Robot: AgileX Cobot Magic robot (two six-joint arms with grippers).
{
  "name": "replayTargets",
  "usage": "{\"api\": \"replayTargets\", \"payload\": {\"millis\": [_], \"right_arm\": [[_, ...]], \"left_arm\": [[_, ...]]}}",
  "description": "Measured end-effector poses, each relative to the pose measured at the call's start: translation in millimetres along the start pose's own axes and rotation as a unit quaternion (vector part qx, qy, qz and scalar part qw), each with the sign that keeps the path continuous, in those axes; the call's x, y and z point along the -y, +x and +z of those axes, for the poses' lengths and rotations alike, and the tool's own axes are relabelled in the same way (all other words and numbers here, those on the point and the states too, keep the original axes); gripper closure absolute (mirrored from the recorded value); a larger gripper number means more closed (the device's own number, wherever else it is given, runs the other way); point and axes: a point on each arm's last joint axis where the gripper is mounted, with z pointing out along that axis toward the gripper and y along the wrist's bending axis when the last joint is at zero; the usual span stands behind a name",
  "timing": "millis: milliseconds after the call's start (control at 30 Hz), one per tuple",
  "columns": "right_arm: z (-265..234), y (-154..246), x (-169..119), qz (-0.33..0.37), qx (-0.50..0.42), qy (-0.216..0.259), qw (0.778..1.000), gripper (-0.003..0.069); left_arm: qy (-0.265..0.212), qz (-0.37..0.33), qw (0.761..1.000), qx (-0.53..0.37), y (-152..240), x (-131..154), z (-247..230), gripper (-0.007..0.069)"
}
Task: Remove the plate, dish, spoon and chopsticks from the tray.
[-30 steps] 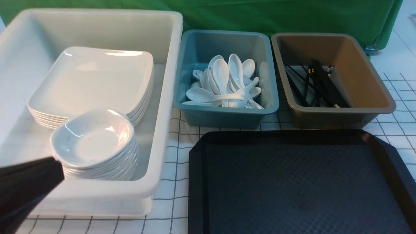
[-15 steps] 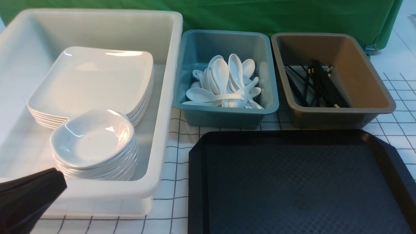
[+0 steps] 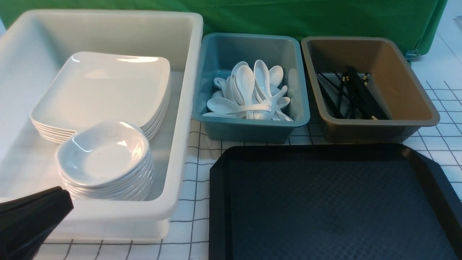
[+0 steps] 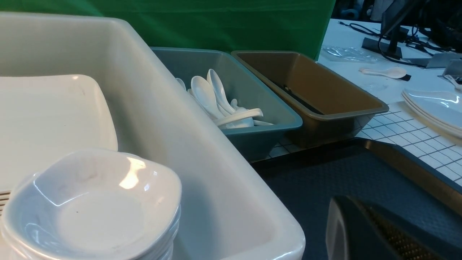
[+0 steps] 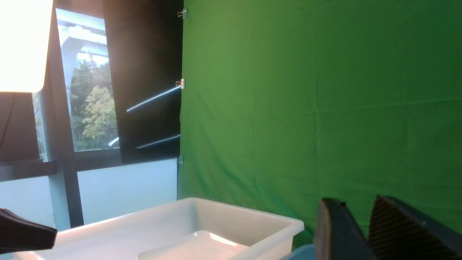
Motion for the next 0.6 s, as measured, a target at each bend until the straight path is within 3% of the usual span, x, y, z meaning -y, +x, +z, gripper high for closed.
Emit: {"api": "replayTargets", "payload": {"millis": [267, 467, 533, 600], "right_arm": [[0.0, -0.1, 0.0, 0.000, 0.001, 0.000, 1.000, 0.0470], [0.0, -0.1, 0.0, 0.000, 0.001, 0.000, 1.000, 0.0471], [0.0, -0.1, 0.0, 0.000, 0.001, 0.000, 1.000, 0.0471], [0.0, -0.1, 0.0, 0.000, 0.001, 0.000, 1.000, 0.0471]], "left_arm": [[-0.027, 0.036, 0.999, 0.004, -0.8, -4.3, -0.1, 0.0626], [-0.123, 0.062, 0.990, 0.026, 5.4, -21.1, -0.3, 0.0625], [-0.182, 0.070, 0.979, 0.062, 16.5, -32.1, -3.1, 0.0625], [-0.211, 0.076, 0.971, 0.086, 25.0, -36.8, -6.5, 0.0625]]}}
